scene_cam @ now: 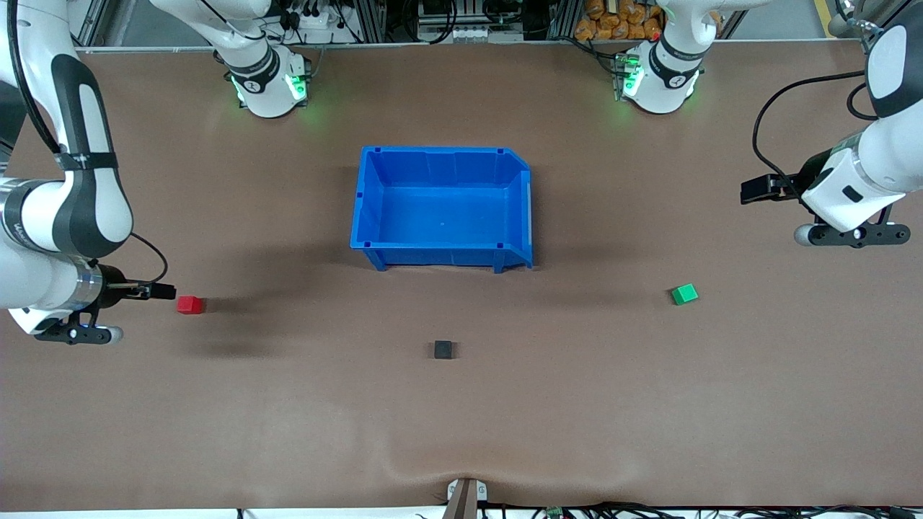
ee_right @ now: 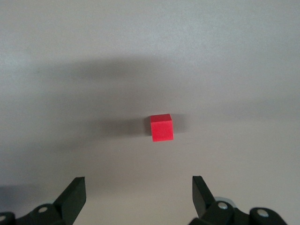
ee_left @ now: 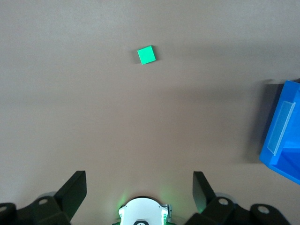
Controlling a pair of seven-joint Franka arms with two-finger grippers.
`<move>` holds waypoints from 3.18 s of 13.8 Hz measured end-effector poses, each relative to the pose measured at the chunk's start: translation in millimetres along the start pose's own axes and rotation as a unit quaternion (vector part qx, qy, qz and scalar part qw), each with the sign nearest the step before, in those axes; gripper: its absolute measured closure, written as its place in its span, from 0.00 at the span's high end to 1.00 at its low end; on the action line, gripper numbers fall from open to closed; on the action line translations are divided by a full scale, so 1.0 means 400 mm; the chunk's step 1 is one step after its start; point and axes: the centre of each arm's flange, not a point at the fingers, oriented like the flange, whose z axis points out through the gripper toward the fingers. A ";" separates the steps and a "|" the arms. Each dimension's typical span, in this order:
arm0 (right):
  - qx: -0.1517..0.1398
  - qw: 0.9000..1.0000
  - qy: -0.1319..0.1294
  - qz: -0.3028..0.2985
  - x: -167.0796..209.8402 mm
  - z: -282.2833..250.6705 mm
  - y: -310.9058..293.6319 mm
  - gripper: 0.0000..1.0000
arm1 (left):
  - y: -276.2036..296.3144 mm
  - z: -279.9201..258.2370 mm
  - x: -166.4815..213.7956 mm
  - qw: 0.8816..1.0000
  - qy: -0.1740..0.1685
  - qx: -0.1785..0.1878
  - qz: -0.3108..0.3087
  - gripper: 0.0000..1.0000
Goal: Attach green and red cubes to black cube
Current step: 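Lower the open right gripper down over the red cube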
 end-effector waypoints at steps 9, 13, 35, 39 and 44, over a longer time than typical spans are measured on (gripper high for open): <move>0.000 1.000 -0.011 0.000 0.014 0.055 0.000 1.00 | 0.002 0.025 0.013 1.000 -0.010 0.000 0.001 1.00; 0.001 1.000 -0.016 0.000 0.019 0.077 0.002 1.00 | 0.002 0.036 0.017 1.000 -0.014 0.000 0.001 1.00; 0.005 0.999 -0.028 0.019 0.048 0.228 0.067 1.00 | 0.005 0.107 0.021 0.999 -0.044 0.001 0.002 1.00; 0.005 1.000 -0.023 0.020 0.039 0.268 0.070 1.00 | 0.006 0.124 0.025 0.999 -0.050 0.002 0.003 1.00; 0.005 1.000 -0.020 0.006 0.046 0.311 0.068 1.00 | 0.006 0.143 0.028 0.998 -0.056 0.002 0.003 1.00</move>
